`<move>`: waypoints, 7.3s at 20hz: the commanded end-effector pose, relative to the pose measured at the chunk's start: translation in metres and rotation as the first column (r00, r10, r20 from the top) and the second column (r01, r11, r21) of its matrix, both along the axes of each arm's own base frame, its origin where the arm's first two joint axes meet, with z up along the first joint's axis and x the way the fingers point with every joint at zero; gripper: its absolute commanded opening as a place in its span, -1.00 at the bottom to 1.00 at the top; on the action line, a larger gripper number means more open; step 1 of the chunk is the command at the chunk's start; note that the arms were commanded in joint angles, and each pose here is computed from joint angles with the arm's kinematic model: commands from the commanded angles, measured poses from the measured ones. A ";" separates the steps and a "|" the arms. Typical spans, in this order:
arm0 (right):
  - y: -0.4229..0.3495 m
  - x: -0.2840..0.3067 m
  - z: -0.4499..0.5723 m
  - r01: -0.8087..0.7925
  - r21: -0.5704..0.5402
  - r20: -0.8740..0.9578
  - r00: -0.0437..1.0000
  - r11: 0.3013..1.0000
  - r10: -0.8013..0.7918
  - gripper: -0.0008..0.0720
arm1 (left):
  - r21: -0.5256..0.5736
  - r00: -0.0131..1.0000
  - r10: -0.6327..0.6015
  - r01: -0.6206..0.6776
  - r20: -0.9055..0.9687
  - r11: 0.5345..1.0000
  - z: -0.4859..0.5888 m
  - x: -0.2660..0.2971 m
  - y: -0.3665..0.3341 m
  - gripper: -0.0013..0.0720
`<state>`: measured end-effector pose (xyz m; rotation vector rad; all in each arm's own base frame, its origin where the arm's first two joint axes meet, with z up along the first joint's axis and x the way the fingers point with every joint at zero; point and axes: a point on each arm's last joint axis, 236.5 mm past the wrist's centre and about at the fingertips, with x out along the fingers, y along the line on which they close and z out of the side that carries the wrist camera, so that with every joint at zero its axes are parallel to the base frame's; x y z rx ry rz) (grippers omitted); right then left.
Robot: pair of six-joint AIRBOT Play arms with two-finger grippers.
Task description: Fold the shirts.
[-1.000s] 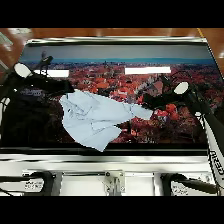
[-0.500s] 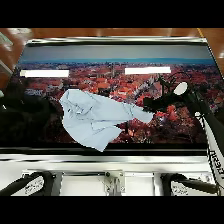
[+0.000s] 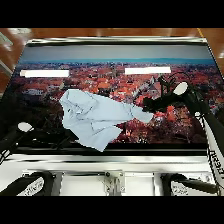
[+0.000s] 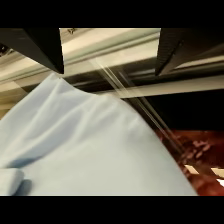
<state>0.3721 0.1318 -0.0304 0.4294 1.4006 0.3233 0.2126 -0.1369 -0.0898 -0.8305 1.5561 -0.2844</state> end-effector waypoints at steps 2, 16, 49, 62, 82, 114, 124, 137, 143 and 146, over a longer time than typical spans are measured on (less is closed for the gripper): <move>0.003 0.000 0.001 0.005 0.015 -0.003 1.000 1.000 -0.005 -0.82 | -0.012 0.998 0.058 -0.058 0.004 0.998 -0.025 0.011 -0.021 0.80; 0.026 0.064 0.178 0.034 0.232 0.495 0.856 0.972 -0.148 -0.83 | 0.031 0.248 -0.051 0.085 0.967 0.996 0.390 0.150 -0.040 -0.88; -0.025 -0.012 0.257 0.290 0.340 0.588 0.677 0.895 -0.443 -0.83 | 0.225 0.418 -0.072 -0.329 0.905 0.917 0.403 0.125 0.059 -0.87; 0.011 0.127 0.025 0.444 0.205 0.452 0.748 0.872 -0.487 -0.83 | 0.175 0.882 0.110 -0.211 0.458 0.962 0.119 0.236 0.017 -0.86; -0.116 -0.057 0.057 0.105 -0.217 0.160 0.985 0.971 -0.071 0.93 | 0.045 0.964 0.196 -0.208 0.182 0.977 0.023 0.045 0.104 0.83; 0.025 -0.066 -0.085 0.228 0.128 -0.209 0.958 0.965 -0.199 0.89 | -0.160 0.974 0.133 -0.104 0.183 0.982 0.011 0.064 0.044 -0.87; 0.038 -0.027 -0.024 0.071 0.196 0.031 0.996 0.978 -0.078 -0.83 | -0.128 0.897 0.040 0.019 0.440 0.992 0.098 0.129 0.059 -0.87; -0.011 -0.127 0.544 -0.053 0.126 0.990 0.077 0.991 -0.122 -0.83 | 0.195 -0.380 -0.367 -0.419 0.849 0.887 0.643 -0.028 0.039 -0.87; -0.024 -0.154 0.504 0.020 0.097 0.954 0.282 0.995 -0.099 -0.83 | 0.273 -0.188 -0.432 -0.543 0.882 0.794 0.617 -0.044 0.065 -0.87; -0.028 -0.140 0.439 0.056 0.031 0.842 0.536 0.998 -0.057 -0.83 | 0.412 0.007 -0.468 -0.485 0.884 0.771 0.566 -0.023 0.075 -0.87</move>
